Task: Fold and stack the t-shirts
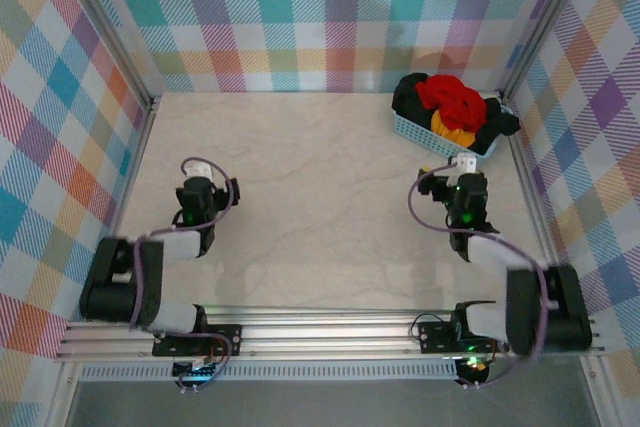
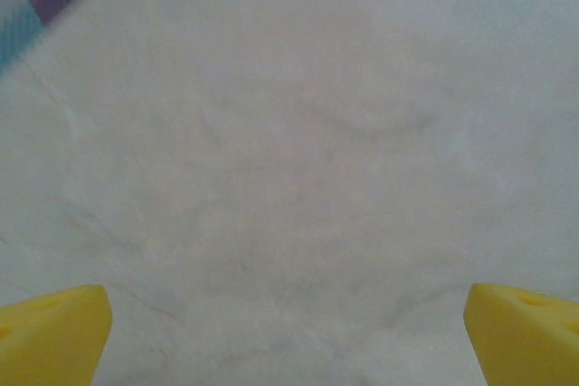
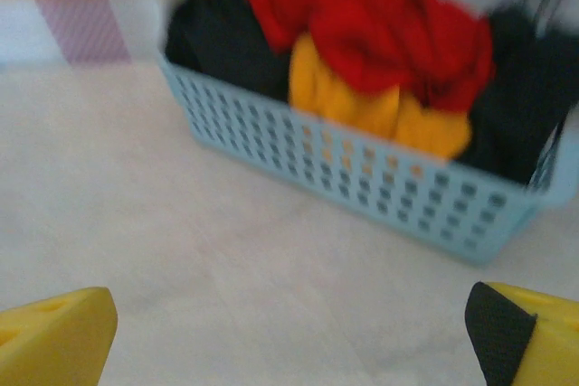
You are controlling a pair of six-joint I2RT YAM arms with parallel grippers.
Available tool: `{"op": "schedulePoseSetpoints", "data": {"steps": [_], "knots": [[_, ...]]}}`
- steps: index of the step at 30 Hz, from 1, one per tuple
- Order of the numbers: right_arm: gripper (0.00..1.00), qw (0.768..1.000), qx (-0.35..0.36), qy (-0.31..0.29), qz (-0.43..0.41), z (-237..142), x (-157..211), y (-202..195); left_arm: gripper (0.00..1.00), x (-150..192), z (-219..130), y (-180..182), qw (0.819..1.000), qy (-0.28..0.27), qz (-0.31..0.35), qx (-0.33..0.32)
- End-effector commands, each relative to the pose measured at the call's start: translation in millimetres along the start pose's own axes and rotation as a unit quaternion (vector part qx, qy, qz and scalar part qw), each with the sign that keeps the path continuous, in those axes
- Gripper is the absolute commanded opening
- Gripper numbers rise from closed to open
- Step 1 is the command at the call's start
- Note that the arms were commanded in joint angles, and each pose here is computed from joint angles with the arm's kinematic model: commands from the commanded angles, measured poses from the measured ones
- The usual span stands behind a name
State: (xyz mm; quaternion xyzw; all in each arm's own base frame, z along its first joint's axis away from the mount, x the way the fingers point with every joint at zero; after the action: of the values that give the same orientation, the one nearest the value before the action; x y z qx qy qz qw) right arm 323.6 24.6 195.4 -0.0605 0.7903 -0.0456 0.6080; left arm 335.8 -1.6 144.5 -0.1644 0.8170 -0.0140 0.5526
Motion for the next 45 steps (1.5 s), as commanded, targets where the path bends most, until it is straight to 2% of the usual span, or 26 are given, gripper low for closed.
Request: {"op": "schedulePoseSetpoints", "data": {"steps": [1, 2, 4, 5, 6, 7, 9, 12, 15, 19, 21, 23, 25, 31, 33, 34, 35, 37, 40, 45], "knots": [[1.0, 0.996, 0.047, -0.033, 0.071, -46, -103, -23, 1.0, -99, -58, -24, 0.991, -0.123, -0.051, 0.032], [1.0, 0.995, 0.023, -0.015, 0.098, -54, -122, -23, 1.0, -124, -74, -25, 0.984, -0.143, -0.099, 0.031], [1.0, 0.988, -0.014, 0.003, 0.152, -59, -150, -21, 1.0, -149, -93, -19, 0.972, -0.098, -0.213, -0.011], [1.0, 0.986, -0.059, -0.006, 0.158, -56, -165, -15, 1.0, -157, -100, -15, 0.96, -0.074, -0.268, -0.04], [1.0, 0.983, -0.096, -0.007, 0.159, -51, -182, -10, 1.0, -167, -97, -25, 0.956, -0.062, -0.288, -0.006], [1.0, 0.981, -0.099, 0.017, 0.165, -41, -188, -9, 1.0, -175, -91, -36, 0.953, -0.036, -0.298, 0.045], [0.97, 0.976, -0.046, 0.087, 0.195, -16, -192, -19, 1.0, -184, -78, -56, 0.94, 0.028, -0.327, 0.094], [0.91, 0.963, 0.002, 0.145, 0.227, 26, -178, -34, 0.93, -180, -70, -95, 0.925, 0.12, -0.324, 0.16], [0.84, 0.939, 0.01, 0.193, 0.284, 78, -155, -37, 0.9, -168, -78, -136, 0.917, 0.162, -0.295, 0.213], [0.82, 0.922, 0.019, 0.205, 0.329, 149, -131, -33, 0.85, -137, -93, -175, 0.906, 0.218, -0.258, 0.255], [0.82, 0.913, 0.044, 0.216, 0.344, 177, -117, -42, 0.84, -124, -102, -182, 0.905, 0.232, -0.243, 0.261], [0.82, 0.896, 0.06, 0.249, 0.362, 198, -99, -50, 0.83, -115, -109, -181, 0.905, 0.239, -0.238, 0.26], [0.82, 0.889, 0.067, 0.273, 0.36, 214, -84, -53, 0.83, -109, -116, -177, 0.903, 0.244, -0.238, 0.262], [0.76, 0.883, 0.098, 0.317, 0.333, 228, -59, -58, 0.82, -98, -126, -166, 0.903, 0.251, -0.233, 0.258], [0.66, 0.883, 0.098, 0.315, 0.334, 230, -55, -61, 0.81, -97, -127, -165, 0.904, 0.253, -0.23, 0.257], [0.55, 0.884, 0.093, 0.312, 0.336, 231, -56, -62, 0.8, -97, -127, -165, 0.904, 0.253, -0.229, 0.257], [0.4, 0.884, 0.087, 0.31, 0.337, 231, -57, -62, 0.8, -97, -127, -165, 0.904, 0.253, -0.228, 0.257], [0.01, 0.888, 0.072, 0.308, 0.335, 229, -63, -60, 0.8, -96, -127, -164, 0.905, 0.252, -0.228, 0.256], [0.0, 0.903, 0.062, 0.282, 0.319, 213, -86, -51, 0.8, -94, -127, -163, 0.905, 0.25, -0.228, 0.257], [0.0, 0.942, 0.044, 0.165, 0.288, 159, -154, -31, 0.8, -93, -126, -164, 0.904, 0.25, -0.235, 0.255]]}}
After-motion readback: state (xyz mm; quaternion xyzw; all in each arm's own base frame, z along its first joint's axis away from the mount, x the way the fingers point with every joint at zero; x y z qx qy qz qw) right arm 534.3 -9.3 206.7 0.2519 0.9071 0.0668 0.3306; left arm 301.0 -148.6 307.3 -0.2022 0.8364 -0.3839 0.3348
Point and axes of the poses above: each hand's point on the last joint's axis, 136 mm out from that joint toward the fingers, its own z axis out along the fingers, its own y axis along the line the jaws close on, x = y × z, the point moved 5 cm from there along -z, back along the fingers, and after that the axes turned 11 degrees about -z, right-handed, at the moved point
